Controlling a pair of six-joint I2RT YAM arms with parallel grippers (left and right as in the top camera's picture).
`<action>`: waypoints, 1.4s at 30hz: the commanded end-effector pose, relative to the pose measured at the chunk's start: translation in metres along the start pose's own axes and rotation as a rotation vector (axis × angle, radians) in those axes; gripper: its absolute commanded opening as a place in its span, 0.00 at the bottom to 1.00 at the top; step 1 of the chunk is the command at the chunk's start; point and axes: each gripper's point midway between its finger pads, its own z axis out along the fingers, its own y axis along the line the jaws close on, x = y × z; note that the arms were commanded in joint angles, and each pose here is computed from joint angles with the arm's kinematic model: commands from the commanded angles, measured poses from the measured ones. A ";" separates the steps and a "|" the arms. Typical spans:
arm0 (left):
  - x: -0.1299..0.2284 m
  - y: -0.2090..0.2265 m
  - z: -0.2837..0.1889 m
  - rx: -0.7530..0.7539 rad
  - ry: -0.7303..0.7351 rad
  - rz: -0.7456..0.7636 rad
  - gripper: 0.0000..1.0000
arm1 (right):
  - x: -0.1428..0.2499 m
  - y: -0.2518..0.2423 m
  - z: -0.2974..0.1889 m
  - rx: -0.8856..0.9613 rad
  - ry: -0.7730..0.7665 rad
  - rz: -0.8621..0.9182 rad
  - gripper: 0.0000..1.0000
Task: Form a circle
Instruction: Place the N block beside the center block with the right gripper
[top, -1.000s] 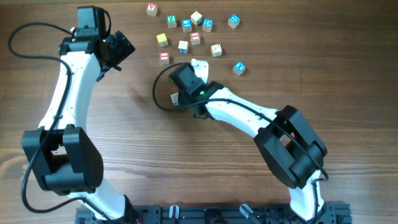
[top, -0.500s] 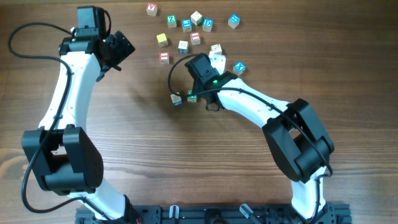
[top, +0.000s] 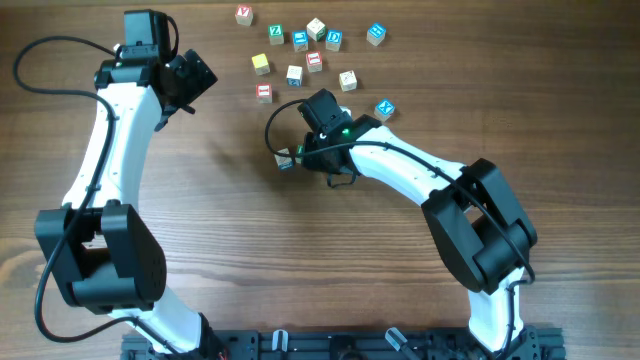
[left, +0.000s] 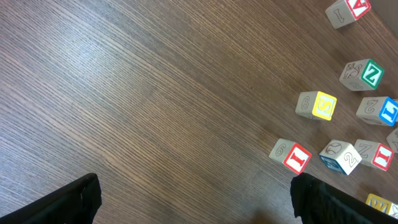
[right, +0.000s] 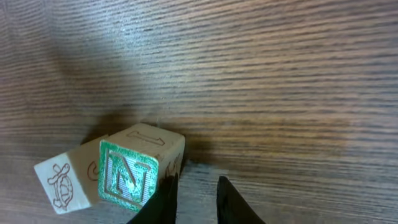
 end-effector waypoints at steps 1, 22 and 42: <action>-0.007 0.001 -0.004 -0.002 -0.023 0.010 1.00 | 0.011 -0.009 0.009 0.032 0.034 -0.006 0.22; -0.007 0.001 -0.004 -0.002 -0.024 0.010 1.00 | -0.034 0.008 0.006 -0.003 -0.174 -0.089 0.22; -0.007 0.001 -0.004 -0.002 -0.023 0.010 1.00 | -0.019 0.013 0.008 -0.044 -0.100 -0.092 0.24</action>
